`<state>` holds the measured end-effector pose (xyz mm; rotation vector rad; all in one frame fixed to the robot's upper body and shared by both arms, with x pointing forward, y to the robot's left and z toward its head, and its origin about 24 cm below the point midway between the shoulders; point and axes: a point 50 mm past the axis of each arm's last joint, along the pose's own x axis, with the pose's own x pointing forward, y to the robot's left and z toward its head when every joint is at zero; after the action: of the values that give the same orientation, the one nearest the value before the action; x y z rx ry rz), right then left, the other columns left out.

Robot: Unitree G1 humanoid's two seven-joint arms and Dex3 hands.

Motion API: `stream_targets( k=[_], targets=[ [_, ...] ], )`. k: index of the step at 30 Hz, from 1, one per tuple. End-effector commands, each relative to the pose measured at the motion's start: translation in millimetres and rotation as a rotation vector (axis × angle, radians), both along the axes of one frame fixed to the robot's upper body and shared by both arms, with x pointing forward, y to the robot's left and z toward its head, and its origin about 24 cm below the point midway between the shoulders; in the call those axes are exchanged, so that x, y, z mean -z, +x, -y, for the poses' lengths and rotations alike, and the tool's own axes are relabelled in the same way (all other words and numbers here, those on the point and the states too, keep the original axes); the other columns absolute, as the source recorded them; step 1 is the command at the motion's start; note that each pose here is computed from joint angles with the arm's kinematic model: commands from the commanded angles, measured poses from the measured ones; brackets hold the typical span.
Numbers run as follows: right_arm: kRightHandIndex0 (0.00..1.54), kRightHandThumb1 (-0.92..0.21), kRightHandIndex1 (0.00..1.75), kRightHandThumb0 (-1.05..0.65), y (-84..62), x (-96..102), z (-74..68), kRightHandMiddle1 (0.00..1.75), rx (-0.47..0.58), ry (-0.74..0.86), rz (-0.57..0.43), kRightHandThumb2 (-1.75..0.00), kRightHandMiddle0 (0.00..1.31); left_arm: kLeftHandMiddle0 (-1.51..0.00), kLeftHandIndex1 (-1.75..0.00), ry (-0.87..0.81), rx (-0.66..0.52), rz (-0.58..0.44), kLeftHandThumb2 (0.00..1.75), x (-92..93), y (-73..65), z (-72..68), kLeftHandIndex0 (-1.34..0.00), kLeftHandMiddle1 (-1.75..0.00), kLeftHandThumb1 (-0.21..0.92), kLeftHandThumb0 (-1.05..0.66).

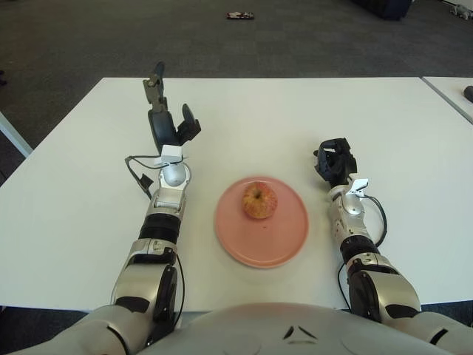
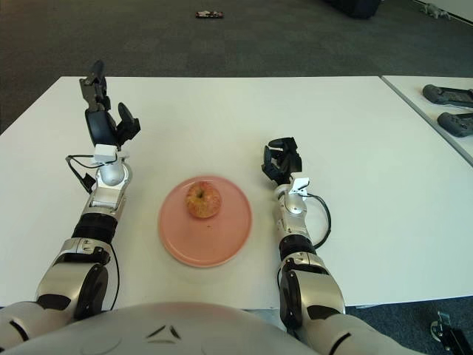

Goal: Put the apple into the plate.

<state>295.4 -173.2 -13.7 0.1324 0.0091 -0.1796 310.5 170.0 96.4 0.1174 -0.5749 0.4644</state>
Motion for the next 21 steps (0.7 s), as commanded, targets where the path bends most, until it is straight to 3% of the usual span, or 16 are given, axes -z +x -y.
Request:
stream_targets(
  k=[1, 13, 21],
  targets=[
    [0.48, -0.66, 1.44, -0.01, -17.9, 27.8, -0.5, 1.75, 0.015, 0.031, -0.143, -0.81, 0.27, -0.11, -0.99, 0.008, -0.052, -0.026, 0.99, 3.9, 3.2, -5.6, 0.00, -0.56, 0.92, -0.88],
    [0.48, -0.66, 1.45, -0.01, -18.7, 27.7, -0.8, 1.75, 0.021, 0.024, -0.144, -0.81, 0.27, -0.05, -0.75, 0.073, -0.070, -0.185, 1.04, 40.2, -3.8, -24.0, 0.00, -0.47, 0.92, -0.90],
    [0.47, -0.66, 1.45, -0.01, -18.5, 27.9, -1.8, 1.75, 0.020, 0.042, -0.144, -0.80, 0.27, -0.09, -0.87, 0.110, -0.048, -0.247, 1.02, 50.7, -5.3, -30.2, 0.00, -0.46, 0.92, -0.91]
  ],
)
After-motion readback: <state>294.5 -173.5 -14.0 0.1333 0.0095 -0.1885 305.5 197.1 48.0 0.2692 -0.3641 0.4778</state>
